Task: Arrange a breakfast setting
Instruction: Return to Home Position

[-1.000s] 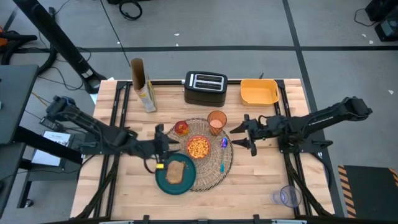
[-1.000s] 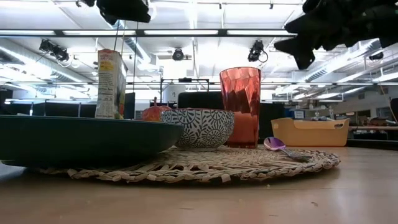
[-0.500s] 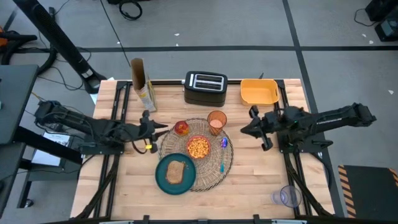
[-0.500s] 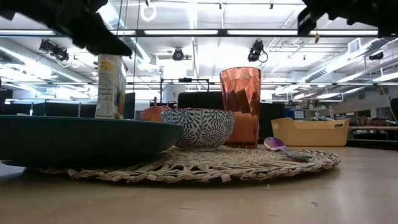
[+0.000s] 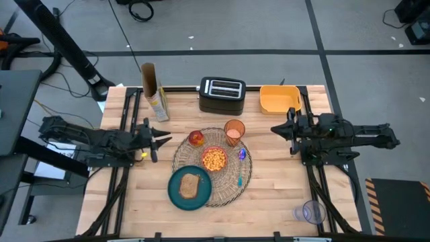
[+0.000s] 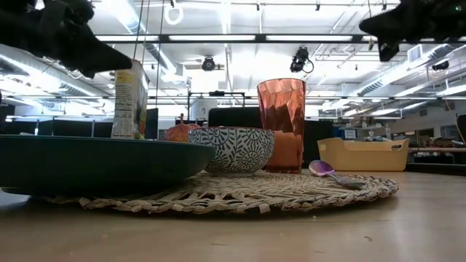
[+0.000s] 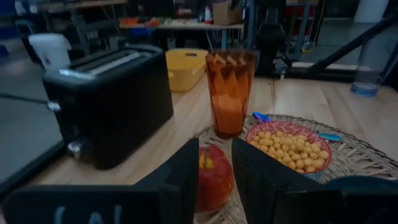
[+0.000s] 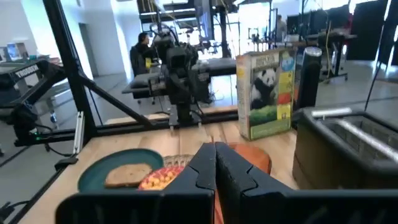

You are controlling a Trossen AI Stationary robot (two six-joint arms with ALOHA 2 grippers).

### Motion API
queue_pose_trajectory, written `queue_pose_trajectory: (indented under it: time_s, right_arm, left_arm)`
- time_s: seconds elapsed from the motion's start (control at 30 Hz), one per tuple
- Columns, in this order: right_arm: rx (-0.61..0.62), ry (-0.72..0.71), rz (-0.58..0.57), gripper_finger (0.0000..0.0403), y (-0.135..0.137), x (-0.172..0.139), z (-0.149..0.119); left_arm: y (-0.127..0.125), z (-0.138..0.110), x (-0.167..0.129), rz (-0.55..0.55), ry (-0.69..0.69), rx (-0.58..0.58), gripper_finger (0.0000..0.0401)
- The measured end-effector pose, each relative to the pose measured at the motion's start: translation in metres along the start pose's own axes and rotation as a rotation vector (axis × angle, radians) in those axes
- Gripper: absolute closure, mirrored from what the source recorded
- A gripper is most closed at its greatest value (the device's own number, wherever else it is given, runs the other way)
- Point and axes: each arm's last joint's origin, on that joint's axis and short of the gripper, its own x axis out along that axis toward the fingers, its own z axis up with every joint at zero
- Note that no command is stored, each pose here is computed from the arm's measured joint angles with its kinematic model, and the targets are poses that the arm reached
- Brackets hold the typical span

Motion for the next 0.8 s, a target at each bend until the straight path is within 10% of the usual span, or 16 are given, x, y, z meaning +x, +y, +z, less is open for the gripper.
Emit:
queue_pose_trajectory:
  time_s: [0.57,0.8]
  right_arm:
    - [0.000,0.011,0.115,0.0397,-0.001,-0.007,-0.045]
    - [0.019,-0.017,0.121,0.0398,-0.003,-0.004,-0.072]
  left_arm:
    - [0.014,-0.004,-0.026,-0.227,-0.081,0.044,0.0300]
    - [0.023,-0.003,-0.026,-0.163,-0.095,-0.017,0.0325]
